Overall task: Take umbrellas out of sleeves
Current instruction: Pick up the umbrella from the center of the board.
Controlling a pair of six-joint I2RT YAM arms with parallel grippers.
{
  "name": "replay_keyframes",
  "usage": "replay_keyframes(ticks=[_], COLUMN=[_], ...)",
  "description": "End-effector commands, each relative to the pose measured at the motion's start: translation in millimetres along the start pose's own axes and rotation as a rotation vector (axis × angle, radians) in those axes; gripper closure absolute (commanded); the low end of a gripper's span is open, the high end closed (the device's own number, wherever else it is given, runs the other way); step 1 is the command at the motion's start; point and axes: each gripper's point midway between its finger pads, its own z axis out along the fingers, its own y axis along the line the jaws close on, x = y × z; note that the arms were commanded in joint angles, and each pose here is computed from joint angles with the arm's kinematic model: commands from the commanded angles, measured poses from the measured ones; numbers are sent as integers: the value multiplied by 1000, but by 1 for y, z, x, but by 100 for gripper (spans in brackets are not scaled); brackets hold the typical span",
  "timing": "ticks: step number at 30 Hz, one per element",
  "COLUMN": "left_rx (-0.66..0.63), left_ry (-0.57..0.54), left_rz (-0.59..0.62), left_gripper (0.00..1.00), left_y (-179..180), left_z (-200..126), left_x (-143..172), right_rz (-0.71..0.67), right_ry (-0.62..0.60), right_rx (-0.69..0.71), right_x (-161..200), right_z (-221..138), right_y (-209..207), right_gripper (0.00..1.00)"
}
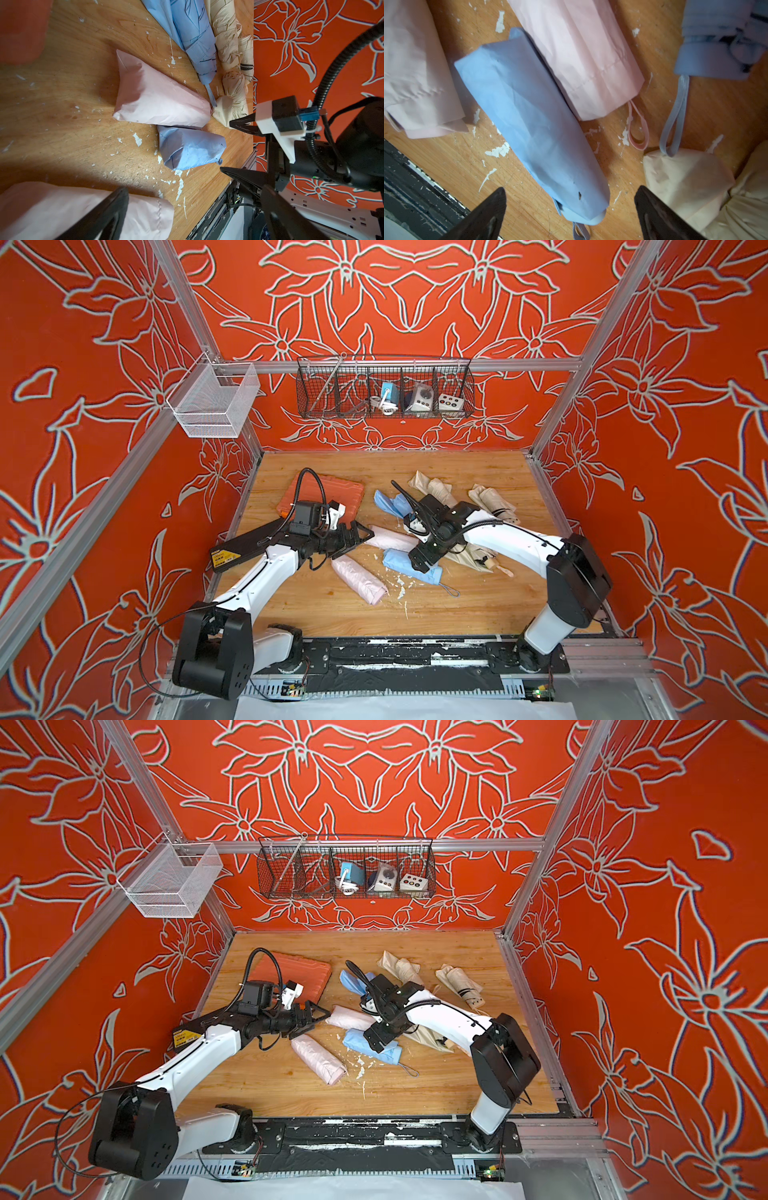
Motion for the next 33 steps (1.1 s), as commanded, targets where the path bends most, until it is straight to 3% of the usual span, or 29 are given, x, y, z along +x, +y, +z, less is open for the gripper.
replay_keyframes(ticks=[1,19,33], left_rx=[8,12,21], left_ry=[4,30,41], left_rz=[18,3,-7], left_gripper=[2,2,2], left_y=[-1,3,4], left_z=[-1,3,7], left_x=[0,2,2], right_rz=[-60,-89,-55], right_ry=[3,96,91], right_rx=[9,-63,-61], right_x=[-10,-13,-9], right_z=[4,50,57], right_y=[2,15,15], right_gripper=[2,8,31])
